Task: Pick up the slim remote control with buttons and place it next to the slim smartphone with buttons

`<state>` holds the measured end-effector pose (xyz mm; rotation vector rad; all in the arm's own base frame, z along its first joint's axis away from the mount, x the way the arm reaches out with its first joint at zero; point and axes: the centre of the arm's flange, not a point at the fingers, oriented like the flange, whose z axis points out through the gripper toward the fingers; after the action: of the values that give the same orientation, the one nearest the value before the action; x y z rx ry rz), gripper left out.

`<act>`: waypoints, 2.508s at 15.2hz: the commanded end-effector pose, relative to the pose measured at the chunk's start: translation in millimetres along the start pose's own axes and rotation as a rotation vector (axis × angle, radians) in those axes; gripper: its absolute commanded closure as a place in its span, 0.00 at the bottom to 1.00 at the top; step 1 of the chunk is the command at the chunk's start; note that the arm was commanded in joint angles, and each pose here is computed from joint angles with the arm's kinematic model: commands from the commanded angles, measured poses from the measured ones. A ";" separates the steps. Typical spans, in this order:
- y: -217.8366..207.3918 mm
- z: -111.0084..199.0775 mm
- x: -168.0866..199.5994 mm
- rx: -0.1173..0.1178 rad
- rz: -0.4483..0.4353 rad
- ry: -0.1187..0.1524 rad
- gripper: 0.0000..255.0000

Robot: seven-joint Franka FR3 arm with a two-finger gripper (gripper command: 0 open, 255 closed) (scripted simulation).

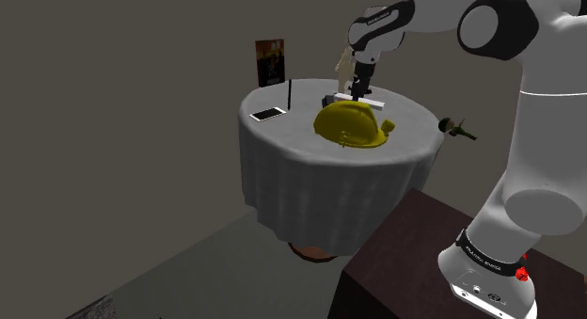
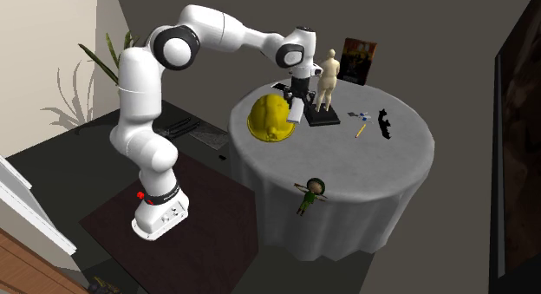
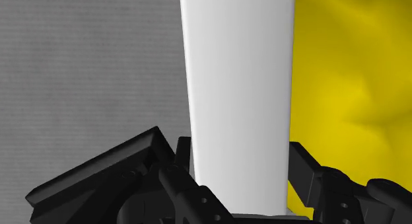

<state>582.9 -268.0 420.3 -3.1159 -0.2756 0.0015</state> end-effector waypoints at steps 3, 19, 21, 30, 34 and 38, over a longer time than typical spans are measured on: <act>-53.5 4.5 26.0 0.007 -0.004 -0.003 1.00; -223.8 10.9 122.0 0.007 -0.004 -0.003 1.00; -223.6 21.4 122.0 0.007 -0.004 -0.003 1.00; -223.0 69.0 122.0 0.007 -0.004 -0.003 1.00; -222.8 84.3 122.0 0.007 -0.004 -0.003 1.00; -222.8 84.3 122.0 0.007 -0.004 -0.003 1.00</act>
<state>668.4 -27.2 354.8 -3.1128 -0.2831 -0.0603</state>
